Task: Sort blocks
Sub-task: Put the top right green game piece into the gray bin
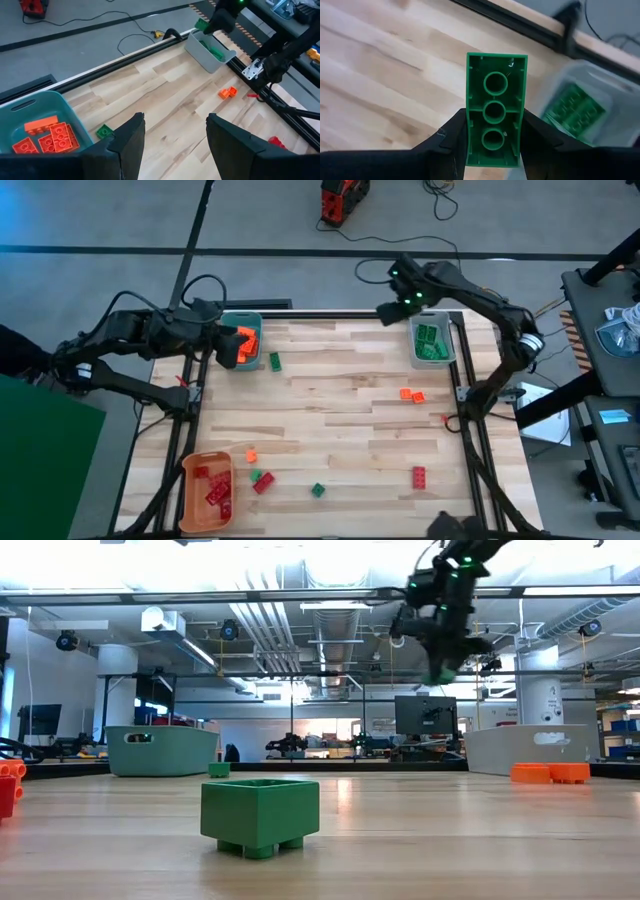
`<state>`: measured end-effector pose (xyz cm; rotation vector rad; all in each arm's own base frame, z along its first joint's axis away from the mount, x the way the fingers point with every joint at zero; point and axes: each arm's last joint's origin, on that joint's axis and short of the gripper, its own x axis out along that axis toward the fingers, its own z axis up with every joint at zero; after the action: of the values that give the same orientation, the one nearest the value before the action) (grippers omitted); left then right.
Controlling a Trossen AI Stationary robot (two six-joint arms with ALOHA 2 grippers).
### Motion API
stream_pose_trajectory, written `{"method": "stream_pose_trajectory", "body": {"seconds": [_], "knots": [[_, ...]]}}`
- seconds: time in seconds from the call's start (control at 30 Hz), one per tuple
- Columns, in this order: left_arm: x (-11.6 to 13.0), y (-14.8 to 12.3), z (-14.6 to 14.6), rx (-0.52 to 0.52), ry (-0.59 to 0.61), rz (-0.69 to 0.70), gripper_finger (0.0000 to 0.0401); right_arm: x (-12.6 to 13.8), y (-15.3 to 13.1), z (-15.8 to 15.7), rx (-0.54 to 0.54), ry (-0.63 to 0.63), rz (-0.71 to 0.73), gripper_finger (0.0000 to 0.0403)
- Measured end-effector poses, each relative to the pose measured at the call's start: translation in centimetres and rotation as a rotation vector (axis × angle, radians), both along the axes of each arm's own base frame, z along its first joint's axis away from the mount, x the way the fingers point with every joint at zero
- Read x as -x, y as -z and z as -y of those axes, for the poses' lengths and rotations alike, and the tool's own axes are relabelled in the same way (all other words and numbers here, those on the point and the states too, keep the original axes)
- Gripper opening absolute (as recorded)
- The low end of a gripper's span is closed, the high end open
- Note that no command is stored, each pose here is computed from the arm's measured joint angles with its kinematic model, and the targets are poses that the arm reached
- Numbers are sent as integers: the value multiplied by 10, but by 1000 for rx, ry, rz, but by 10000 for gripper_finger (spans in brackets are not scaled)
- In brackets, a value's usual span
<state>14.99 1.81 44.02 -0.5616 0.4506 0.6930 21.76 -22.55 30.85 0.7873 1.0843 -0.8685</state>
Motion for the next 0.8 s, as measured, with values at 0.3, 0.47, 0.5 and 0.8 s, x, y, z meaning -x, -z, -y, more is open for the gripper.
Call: {"method": "stream_pose_trajectory", "body": {"seconds": [0.3,0.47,0.5,0.8], "knots": [[0,0,0,-4,-4,4,187,57,33,-9,-17,204,17,127],[0,0,0,-5,-4,4,187,70,52,-13,-42,262,5,127],[0,0,0,-5,-4,5,187,71,57,-13,-44,272,6,127],[0,-1,0,-2,-7,11,187,83,88,-8,-15,360,-8,127]]}}
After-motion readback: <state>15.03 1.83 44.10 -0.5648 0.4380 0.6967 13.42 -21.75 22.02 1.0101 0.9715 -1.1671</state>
